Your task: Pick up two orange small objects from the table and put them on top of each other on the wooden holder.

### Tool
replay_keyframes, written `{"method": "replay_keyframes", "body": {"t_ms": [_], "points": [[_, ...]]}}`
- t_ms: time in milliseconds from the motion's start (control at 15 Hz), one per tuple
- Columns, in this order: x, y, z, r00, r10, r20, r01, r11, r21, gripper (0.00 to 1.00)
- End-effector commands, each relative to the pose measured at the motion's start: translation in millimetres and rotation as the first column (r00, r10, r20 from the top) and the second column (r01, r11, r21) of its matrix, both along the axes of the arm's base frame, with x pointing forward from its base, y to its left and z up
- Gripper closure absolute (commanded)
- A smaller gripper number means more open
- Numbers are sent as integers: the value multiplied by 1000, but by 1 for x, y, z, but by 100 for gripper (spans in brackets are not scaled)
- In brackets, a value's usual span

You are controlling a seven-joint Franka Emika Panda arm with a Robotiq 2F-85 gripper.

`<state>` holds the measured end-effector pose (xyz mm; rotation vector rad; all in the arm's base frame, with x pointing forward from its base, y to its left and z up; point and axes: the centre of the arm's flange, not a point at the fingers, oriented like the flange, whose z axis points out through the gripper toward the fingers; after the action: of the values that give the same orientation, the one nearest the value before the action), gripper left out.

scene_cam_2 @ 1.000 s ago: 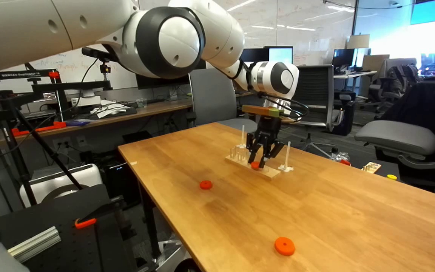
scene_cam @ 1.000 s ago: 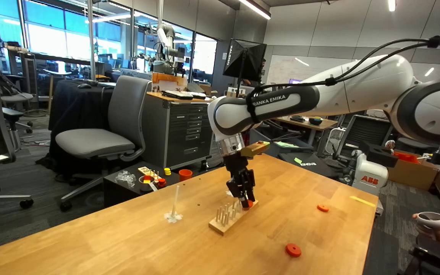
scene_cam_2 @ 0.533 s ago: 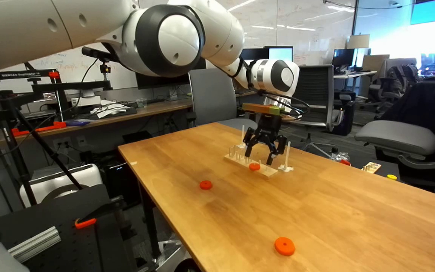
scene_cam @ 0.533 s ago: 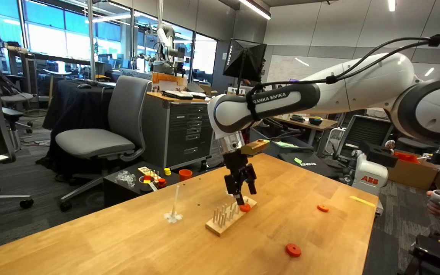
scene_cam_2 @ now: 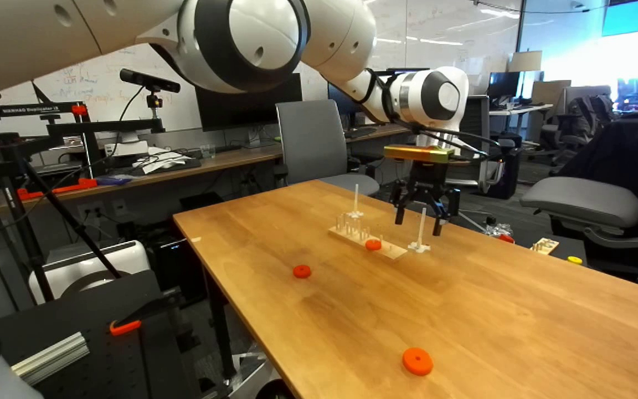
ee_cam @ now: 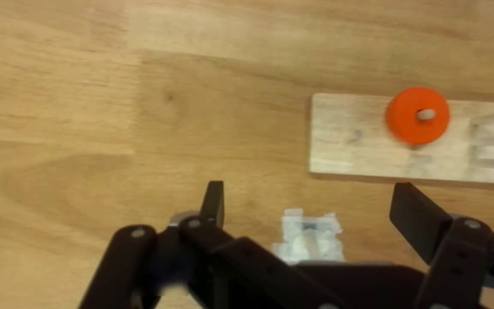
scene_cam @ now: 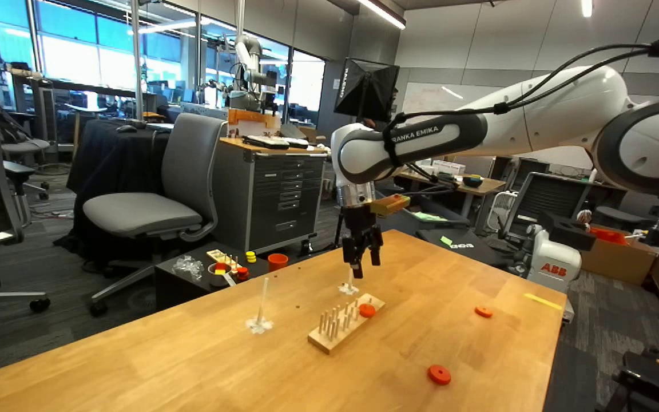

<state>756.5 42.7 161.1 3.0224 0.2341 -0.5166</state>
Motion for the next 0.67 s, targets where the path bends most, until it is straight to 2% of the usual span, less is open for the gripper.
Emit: {"method": "replay_keyframes", "body": {"t_ms": [0,133,333,600], "points": [[-45,-66,-5,999,2,51,-3,1000,12,0],[-49,-102,-25,999,-10,47,9,1000,20,0],[-73,-139,-56,999,0,39,-1,1000,21,0],[-111,-156,-57,993,66,96,-71,996,52,0]]}}
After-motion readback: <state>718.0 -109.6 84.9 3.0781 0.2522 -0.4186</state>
